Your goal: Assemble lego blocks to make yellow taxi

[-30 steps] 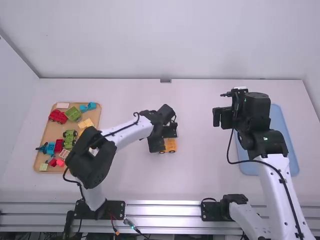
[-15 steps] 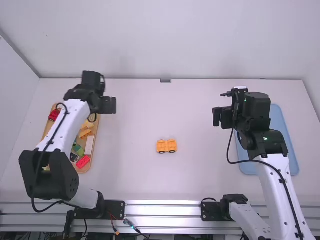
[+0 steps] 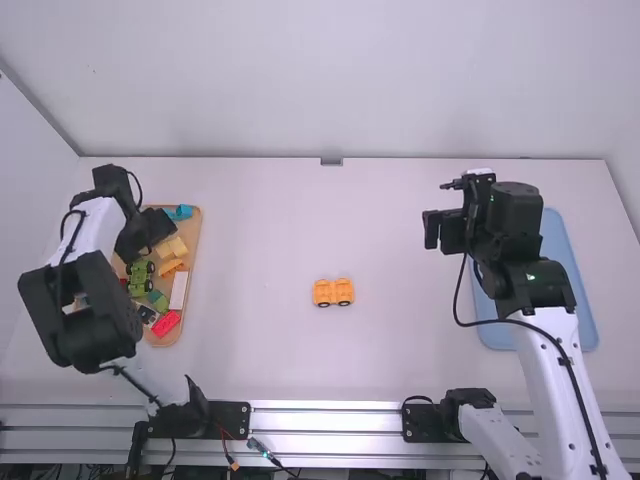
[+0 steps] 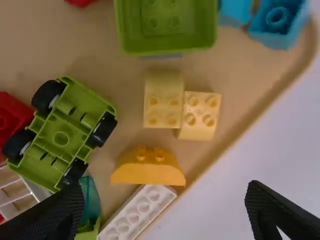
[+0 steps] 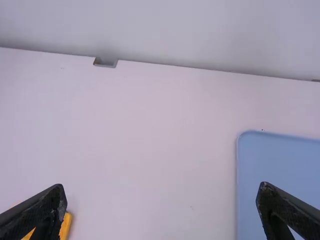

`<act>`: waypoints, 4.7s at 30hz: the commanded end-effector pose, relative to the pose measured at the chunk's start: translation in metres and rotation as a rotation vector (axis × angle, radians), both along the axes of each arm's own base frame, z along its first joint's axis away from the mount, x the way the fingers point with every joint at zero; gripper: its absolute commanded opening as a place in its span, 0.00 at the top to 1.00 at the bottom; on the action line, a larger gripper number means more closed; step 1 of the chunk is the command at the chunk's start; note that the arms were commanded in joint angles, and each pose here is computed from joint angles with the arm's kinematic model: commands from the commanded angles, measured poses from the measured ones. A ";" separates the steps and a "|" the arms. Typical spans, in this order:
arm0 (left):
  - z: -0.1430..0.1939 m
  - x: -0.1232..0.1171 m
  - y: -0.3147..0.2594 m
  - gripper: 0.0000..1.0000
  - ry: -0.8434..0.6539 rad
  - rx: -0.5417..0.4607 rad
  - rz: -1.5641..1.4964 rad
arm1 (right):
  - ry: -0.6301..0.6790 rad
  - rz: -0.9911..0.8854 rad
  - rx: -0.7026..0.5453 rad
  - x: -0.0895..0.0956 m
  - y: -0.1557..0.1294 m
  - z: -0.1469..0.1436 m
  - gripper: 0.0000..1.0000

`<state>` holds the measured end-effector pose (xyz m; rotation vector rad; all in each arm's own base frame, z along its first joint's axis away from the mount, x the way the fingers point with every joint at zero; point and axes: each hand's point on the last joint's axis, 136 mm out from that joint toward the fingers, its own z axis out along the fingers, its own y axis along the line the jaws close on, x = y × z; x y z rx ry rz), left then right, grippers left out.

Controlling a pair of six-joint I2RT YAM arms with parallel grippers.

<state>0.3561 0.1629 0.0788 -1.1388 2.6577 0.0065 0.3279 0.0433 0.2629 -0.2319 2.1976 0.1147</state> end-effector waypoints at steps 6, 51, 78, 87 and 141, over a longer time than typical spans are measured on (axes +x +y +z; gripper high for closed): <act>-0.009 0.021 0.015 0.28 0.088 -0.018 0.037 | 0.004 0.027 0.017 0.012 0.009 0.001 0.01; -0.077 -0.007 0.031 0.46 0.222 0.092 0.029 | -0.008 0.046 0.011 0.018 0.016 0.001 0.01; -0.060 0.022 0.033 0.45 0.125 0.081 -0.009 | -0.008 0.046 0.011 0.018 0.016 0.001 0.01; -0.062 0.021 0.033 0.46 0.124 0.077 0.002 | -0.007 0.047 0.011 0.018 0.017 0.001 0.01; -0.008 0.000 0.018 0.98 0.131 0.177 0.431 | 0.002 0.051 0.005 0.016 0.016 -0.001 0.01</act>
